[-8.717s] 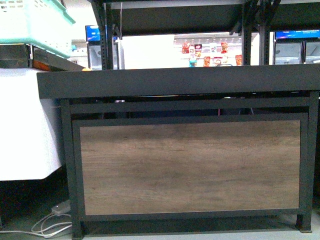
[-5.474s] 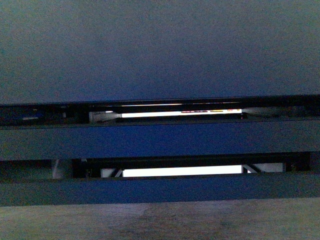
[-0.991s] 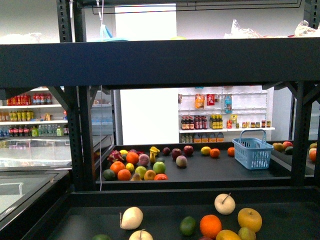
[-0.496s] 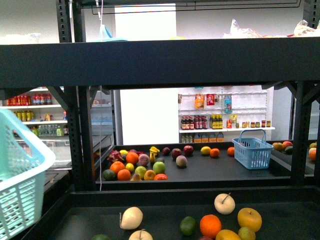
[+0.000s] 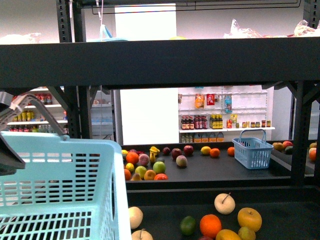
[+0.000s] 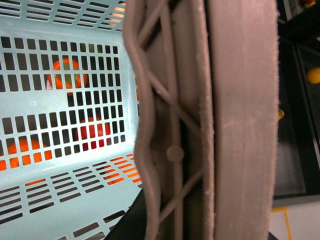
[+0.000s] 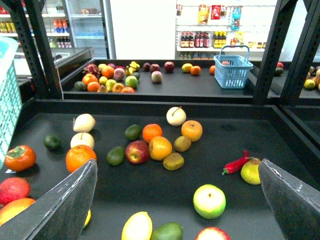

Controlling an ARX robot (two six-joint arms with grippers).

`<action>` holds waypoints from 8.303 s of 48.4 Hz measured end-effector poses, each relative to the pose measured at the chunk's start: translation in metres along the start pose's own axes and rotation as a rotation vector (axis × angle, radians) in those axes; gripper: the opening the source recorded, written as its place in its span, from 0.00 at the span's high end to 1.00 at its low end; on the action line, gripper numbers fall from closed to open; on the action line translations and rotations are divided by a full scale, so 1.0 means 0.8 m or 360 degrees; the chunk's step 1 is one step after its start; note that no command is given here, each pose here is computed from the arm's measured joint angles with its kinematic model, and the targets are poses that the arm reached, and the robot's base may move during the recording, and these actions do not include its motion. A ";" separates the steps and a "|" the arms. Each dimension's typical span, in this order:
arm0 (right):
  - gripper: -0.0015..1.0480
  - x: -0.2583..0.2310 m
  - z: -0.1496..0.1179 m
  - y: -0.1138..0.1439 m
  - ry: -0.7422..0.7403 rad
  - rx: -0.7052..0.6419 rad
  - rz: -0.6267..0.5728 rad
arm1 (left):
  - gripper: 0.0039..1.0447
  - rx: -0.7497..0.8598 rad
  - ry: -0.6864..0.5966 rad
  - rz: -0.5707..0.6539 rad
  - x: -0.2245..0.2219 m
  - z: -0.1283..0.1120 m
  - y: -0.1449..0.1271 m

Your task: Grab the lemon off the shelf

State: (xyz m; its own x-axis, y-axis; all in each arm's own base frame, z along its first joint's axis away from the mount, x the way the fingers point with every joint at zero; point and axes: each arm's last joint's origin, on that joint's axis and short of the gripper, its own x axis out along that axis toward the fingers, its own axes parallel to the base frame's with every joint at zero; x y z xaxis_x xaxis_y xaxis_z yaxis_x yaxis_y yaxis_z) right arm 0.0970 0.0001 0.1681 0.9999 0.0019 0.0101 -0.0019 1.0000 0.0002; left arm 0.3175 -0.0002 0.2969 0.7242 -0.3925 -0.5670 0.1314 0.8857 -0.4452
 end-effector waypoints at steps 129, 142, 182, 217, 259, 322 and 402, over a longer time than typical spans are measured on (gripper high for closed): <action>0.07 0.402 -0.271 0.076 0.1774 0.0144 -0.0005 | 0.85 0.0216 0.0102 -0.0087 0.022 -0.015 -0.037; 0.27 0.401 -0.280 0.079 0.1827 0.0118 -0.0058 | 0.85 0.0216 0.0102 -0.0087 0.022 -0.015 -0.037; 0.40 0.401 -0.227 0.043 0.1745 0.0130 -0.0213 | 0.86 0.0216 0.0102 -0.0087 0.022 -0.015 -0.037; 0.40 0.418 0.122 0.131 0.0930 0.0275 0.0224 | 0.86 0.0216 0.0102 -0.0087 0.022 -0.015 -0.037; 0.40 0.373 0.156 0.303 0.0943 0.0304 0.0674 | 0.86 0.0216 0.0102 -0.0086 0.022 -0.015 -0.037; 0.07 0.348 0.061 -0.007 0.0752 0.0310 0.0080 | 0.86 0.0220 0.0102 -0.0083 0.022 -0.015 -0.037; 0.07 0.345 -0.143 0.096 0.1161 0.0129 0.0392 | 0.86 0.0219 0.0101 -0.0084 0.022 -0.015 -0.037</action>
State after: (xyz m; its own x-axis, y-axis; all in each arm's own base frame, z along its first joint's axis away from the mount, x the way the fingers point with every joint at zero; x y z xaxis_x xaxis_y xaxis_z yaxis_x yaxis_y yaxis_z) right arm 0.3736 0.0778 0.0566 0.7242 0.2518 -0.6420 -0.1974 0.9677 0.1569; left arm 0.3179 -0.0365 0.2917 0.6700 -0.4503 -0.5902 0.2629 0.8875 -0.3786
